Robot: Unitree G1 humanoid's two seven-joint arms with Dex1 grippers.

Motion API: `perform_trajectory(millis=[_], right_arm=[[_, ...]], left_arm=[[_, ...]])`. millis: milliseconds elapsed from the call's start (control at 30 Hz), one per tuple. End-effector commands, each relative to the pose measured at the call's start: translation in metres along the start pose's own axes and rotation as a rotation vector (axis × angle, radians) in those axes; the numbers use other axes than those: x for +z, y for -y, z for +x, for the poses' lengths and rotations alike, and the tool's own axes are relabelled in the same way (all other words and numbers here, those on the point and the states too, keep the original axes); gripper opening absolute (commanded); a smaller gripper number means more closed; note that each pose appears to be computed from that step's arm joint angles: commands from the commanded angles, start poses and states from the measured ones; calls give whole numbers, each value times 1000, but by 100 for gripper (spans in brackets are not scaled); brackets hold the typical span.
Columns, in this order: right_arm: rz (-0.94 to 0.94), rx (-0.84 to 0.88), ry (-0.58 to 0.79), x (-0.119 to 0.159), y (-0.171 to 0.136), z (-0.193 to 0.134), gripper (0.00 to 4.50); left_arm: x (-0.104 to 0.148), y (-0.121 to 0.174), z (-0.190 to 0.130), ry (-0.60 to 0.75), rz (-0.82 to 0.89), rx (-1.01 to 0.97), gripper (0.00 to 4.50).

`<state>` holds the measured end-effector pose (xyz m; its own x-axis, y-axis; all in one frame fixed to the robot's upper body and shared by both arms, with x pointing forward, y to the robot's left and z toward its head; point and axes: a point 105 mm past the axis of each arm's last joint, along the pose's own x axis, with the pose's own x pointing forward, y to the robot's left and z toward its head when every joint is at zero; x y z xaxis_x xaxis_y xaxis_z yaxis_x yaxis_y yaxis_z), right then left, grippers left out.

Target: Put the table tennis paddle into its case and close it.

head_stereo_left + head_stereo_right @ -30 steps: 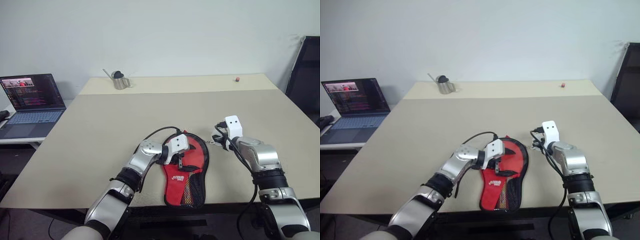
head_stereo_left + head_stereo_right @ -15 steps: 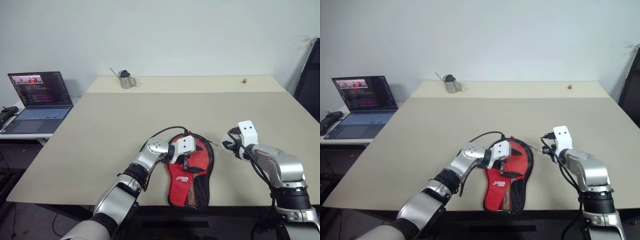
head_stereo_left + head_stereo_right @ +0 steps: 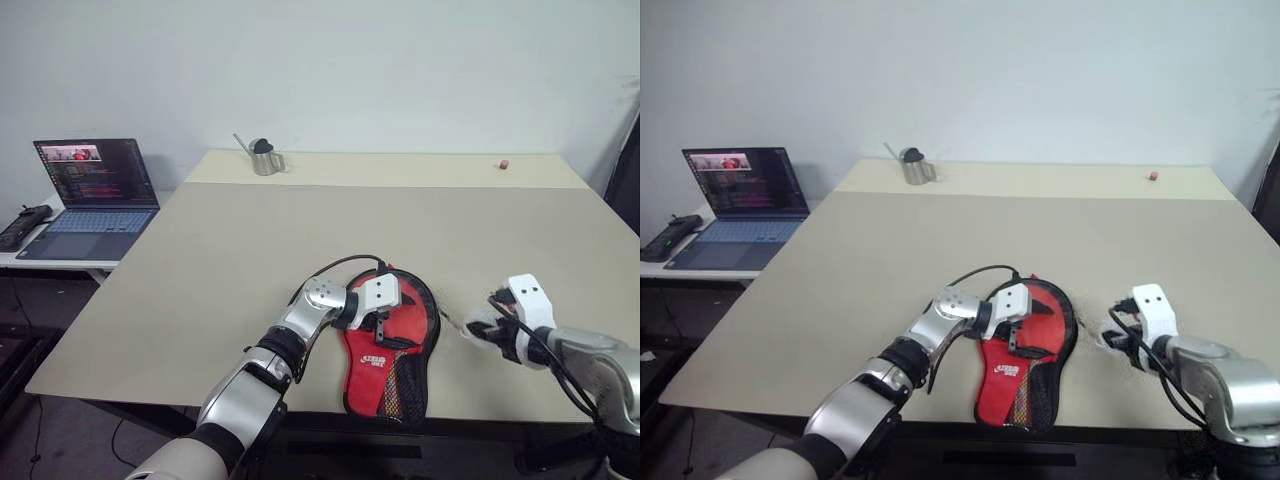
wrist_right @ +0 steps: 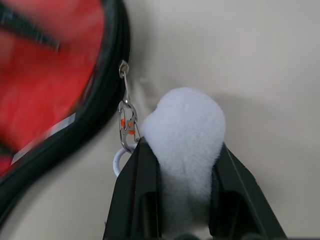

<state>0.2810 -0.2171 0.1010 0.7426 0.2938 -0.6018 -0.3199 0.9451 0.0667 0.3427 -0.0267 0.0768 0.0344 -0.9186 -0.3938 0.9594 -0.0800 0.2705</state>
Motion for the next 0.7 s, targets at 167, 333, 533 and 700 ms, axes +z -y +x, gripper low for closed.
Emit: perform_trajectory(millis=[167, 333, 533, 700], right_arm=[[-27, 134, -50, -16, -18, -37, 68], [-48, 249, -101, -32, -34, -60, 67], [-50, 359, -116, -46, -55, -80, 67], [-18, 330, -118, -57, -59, -75, 67]], left_arm=[[-51, 39, 8, -131, -148, -103, 450], [-50, 37, 10, -132, -149, -99, 450], [-45, 37, 16, -129, -138, -108, 450], [-42, 37, 21, -123, -129, -117, 450]])
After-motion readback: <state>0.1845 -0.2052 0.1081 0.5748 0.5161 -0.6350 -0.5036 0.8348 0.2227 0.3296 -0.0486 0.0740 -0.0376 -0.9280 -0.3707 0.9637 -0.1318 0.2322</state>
